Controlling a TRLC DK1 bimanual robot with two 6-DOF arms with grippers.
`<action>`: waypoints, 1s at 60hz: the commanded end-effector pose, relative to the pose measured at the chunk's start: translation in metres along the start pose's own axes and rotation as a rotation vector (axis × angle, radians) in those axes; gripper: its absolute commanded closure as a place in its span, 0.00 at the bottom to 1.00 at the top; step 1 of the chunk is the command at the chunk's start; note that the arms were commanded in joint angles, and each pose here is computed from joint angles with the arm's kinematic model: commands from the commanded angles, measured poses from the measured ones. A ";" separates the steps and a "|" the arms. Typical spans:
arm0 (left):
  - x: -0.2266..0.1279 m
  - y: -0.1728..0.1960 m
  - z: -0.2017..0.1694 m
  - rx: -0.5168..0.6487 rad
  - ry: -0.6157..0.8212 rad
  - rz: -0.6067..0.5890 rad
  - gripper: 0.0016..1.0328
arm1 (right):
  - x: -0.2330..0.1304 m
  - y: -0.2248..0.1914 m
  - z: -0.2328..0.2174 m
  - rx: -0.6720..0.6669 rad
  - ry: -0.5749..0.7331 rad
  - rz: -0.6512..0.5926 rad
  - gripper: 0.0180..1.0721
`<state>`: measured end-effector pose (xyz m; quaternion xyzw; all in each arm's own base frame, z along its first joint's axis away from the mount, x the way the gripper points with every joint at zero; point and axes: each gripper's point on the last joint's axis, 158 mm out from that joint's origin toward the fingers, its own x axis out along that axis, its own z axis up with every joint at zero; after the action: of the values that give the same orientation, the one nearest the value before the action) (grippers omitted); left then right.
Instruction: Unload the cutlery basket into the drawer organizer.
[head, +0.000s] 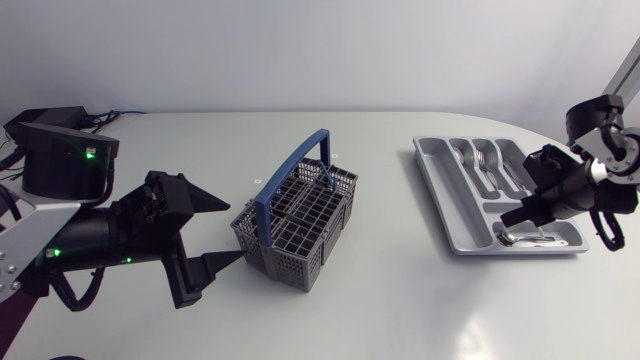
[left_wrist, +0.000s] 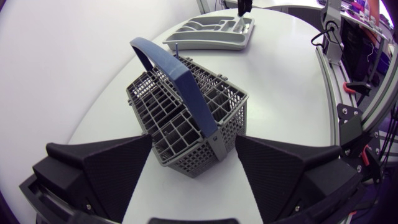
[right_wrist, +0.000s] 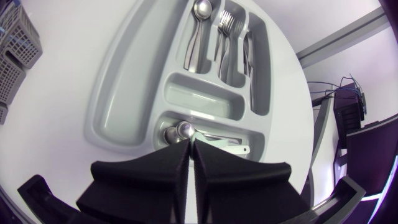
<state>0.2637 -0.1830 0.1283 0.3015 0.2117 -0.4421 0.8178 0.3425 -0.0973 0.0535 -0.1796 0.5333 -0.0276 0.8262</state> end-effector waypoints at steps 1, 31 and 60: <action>0.002 -0.004 -0.003 -0.015 0.003 -0.009 0.10 | 0.025 0.002 -0.019 -0.018 0.068 0.004 0.94; 0.000 -0.002 0.004 -0.022 -0.001 -0.004 0.10 | 0.056 0.008 -0.021 -0.022 0.095 0.001 0.37; 0.005 -0.004 0.016 -0.063 -0.021 0.000 0.10 | -0.052 0.090 0.071 -0.117 -0.216 0.209 0.16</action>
<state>0.2584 -0.1945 0.1290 0.2836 0.2192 -0.4437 0.8214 0.3677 -0.0069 0.0923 -0.1895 0.4595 0.0863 0.8634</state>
